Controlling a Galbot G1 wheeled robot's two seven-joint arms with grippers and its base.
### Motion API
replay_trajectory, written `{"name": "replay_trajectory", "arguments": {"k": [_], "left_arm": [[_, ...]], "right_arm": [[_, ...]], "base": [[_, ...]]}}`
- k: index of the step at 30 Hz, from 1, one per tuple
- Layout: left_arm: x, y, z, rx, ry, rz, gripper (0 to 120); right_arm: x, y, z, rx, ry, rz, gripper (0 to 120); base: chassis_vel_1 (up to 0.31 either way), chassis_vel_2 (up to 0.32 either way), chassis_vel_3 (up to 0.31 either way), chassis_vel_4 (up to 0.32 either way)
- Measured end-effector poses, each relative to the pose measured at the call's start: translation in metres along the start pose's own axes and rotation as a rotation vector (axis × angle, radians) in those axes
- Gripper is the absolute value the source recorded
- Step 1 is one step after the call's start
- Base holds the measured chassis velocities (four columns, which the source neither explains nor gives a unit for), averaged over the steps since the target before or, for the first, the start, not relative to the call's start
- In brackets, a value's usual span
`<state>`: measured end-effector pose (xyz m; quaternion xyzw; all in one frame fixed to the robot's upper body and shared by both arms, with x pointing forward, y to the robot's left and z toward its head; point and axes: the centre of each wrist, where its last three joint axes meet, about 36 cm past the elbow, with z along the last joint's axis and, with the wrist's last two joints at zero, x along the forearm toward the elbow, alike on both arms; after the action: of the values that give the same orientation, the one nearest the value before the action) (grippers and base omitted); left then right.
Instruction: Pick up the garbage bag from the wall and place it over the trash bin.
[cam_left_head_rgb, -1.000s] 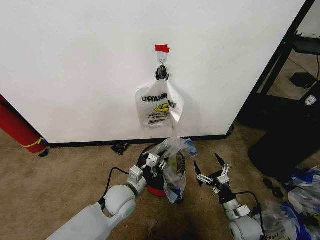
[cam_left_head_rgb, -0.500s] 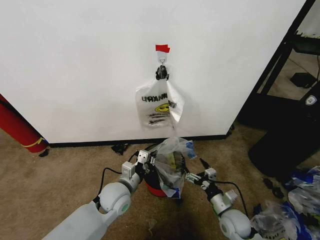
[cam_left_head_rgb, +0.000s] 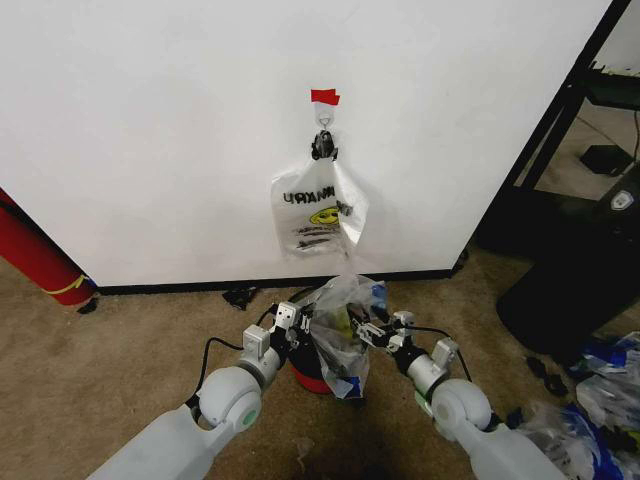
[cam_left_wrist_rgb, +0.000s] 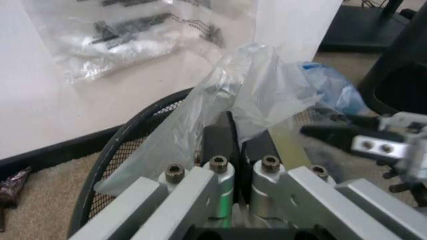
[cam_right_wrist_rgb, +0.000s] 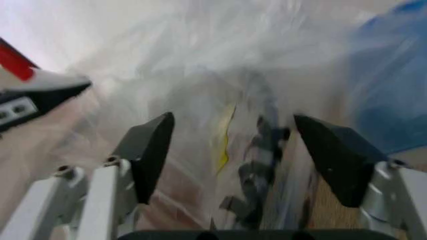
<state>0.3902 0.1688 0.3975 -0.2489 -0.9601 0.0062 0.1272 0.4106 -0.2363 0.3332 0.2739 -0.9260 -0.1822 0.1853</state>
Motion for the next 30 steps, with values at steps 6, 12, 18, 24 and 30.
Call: {"name": "replay_trajectory", "arguments": {"k": [6, 12, 18, 24, 30], "left_arm": [[0.001, 0.000, -0.001, -0.002, -0.002, 0.000, 0], [0.002, 0.002, -0.001, -0.005, -0.001, -0.003, 0], [0.002, 0.002, -0.001, -0.005, 0.001, -0.004, 0], [0.003, 0.001, 0.001, -0.004, 0.004, -0.003, 0], [0.005, 0.000, 0.003, -0.005, 0.005, 0.001, 0]], "right_arm": [[-0.003, -0.001, -0.013, -0.018, 0.074, 0.009, 64], [-0.003, 0.003, -0.019, -0.044, 0.116, 0.031, 64], [-0.002, 0.008, -0.022, -0.061, 0.131, 0.045, 64], [-0.005, 0.009, -0.023, -0.079, 0.146, 0.066, 48], [-0.009, 0.008, -0.025, -0.093, 0.157, 0.093, 25]], "base": [[0.000, 0.000, 0.000, 0.000], [0.000, 0.000, 0.000, 0.000], [0.000, 0.000, 0.000, 0.000], [0.000, 0.000, 0.000, 0.000], [0.000, 0.000, 0.000, 0.000]]}}
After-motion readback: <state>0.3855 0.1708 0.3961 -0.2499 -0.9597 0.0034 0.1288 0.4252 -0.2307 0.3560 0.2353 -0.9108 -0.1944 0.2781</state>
